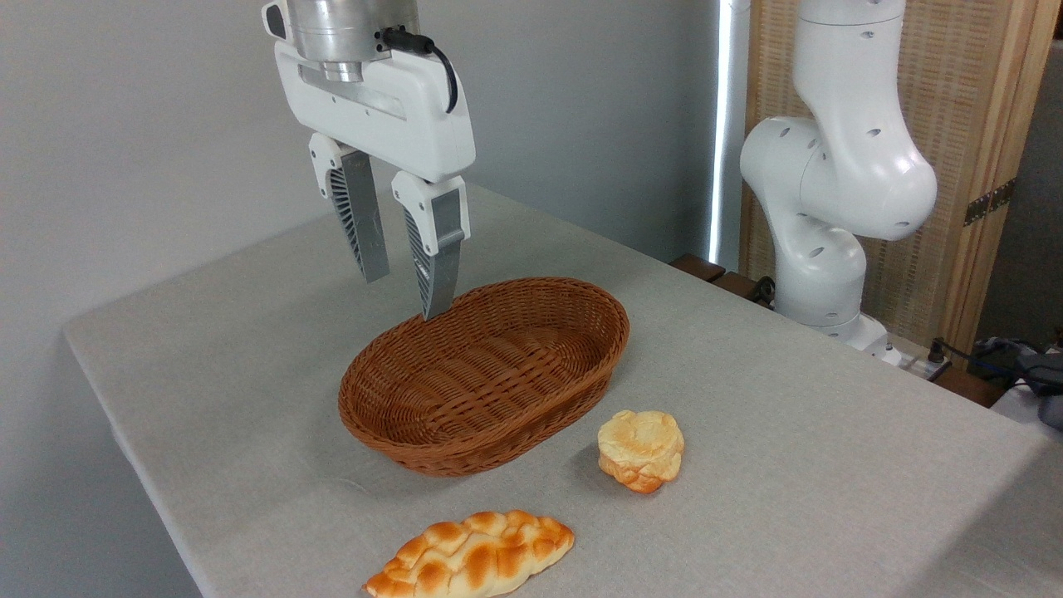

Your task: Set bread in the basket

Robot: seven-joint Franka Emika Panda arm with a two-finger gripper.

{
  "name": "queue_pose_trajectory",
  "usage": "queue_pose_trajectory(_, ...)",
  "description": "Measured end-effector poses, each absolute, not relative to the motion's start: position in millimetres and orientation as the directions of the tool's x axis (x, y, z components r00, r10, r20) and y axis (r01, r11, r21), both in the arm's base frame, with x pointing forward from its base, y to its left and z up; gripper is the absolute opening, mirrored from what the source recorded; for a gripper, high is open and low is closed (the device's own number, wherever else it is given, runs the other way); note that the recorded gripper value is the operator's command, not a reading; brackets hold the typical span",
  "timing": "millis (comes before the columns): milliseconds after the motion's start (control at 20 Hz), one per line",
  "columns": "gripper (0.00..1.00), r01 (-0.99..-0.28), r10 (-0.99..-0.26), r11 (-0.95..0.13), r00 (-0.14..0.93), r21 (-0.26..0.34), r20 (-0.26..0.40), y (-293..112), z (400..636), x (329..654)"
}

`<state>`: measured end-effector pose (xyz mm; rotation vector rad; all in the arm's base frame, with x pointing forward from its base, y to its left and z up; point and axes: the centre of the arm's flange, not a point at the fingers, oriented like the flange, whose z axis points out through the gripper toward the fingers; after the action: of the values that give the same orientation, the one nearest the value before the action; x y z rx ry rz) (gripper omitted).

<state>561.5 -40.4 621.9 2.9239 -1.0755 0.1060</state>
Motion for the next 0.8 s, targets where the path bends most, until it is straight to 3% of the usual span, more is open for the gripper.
queue_pose_trajectory(800, 1.00, -0.645, -0.643, -0.764, 0.762, 0.001, 0.069, -38.2, 621.5, 561.3)
